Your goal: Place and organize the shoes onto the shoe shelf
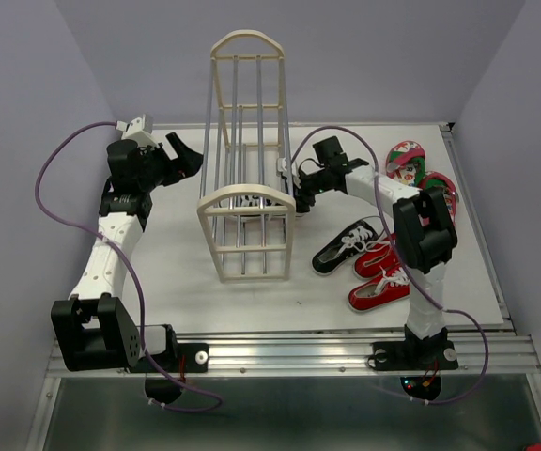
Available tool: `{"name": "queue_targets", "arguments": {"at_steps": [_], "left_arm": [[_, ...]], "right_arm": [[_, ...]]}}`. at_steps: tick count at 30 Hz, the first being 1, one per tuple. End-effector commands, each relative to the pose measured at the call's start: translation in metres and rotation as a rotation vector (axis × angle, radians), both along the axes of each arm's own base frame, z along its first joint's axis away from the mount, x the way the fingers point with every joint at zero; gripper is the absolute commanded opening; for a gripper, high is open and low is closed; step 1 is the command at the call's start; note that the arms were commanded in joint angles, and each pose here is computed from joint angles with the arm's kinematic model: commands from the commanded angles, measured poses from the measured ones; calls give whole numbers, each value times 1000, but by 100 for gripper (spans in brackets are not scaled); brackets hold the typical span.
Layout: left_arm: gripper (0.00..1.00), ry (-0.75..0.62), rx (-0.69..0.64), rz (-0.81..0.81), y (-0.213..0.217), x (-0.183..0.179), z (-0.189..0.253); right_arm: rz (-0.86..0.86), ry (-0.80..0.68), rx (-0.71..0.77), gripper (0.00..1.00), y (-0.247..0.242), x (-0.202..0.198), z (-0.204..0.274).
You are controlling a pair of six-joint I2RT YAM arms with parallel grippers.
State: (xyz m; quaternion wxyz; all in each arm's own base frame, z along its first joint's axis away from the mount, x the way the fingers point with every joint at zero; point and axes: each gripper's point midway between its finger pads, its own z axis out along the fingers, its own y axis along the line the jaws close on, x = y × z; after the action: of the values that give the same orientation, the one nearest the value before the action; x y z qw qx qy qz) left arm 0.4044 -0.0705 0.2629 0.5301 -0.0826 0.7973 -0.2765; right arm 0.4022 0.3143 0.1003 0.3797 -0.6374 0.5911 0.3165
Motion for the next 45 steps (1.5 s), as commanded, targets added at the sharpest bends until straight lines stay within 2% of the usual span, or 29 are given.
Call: {"name": "queue_targets", "arguments": {"at_steps": [1, 11, 17, 27, 31, 32, 35, 38, 40, 42, 45], "left_arm": [[99, -70, 2, -10, -2, 3, 21], [99, -56, -1, -14, -3, 6, 15], [99, -47, -6, -21, -4, 7, 11], [99, -48, -5, -29, -5, 9, 11], [99, -41, -6, -31, -5, 10, 8], [99, -39, -6, -29, -5, 10, 7], [99, -38, -5, -31, -5, 10, 7], [99, -42, -4, -33, -6, 10, 8], [99, -42, -2, -33, -6, 11, 8], [99, -43, -2, -33, -6, 10, 8], [99, -46, -2, -33, -6, 9, 9]], "right_arm": [[58, -112, 104, 2, 24, 17, 44], [94, -85, 146, 7, 33, 16, 41], [61, -69, 181, 9, 37, 21, 43], [40, -44, 193, 20, 39, 24, 30], [15, -20, 177, 32, 40, 30, 18], [10, -12, 170, 41, 40, 31, 13], [-3, 1, 160, 51, 39, 31, 8], [-14, 8, 150, 69, 37, 31, 4], [-22, 14, 146, 76, 36, 30, 4], [-27, 10, 148, 100, 35, 29, 8], [-43, 10, 149, 100, 34, 29, 16]]}}
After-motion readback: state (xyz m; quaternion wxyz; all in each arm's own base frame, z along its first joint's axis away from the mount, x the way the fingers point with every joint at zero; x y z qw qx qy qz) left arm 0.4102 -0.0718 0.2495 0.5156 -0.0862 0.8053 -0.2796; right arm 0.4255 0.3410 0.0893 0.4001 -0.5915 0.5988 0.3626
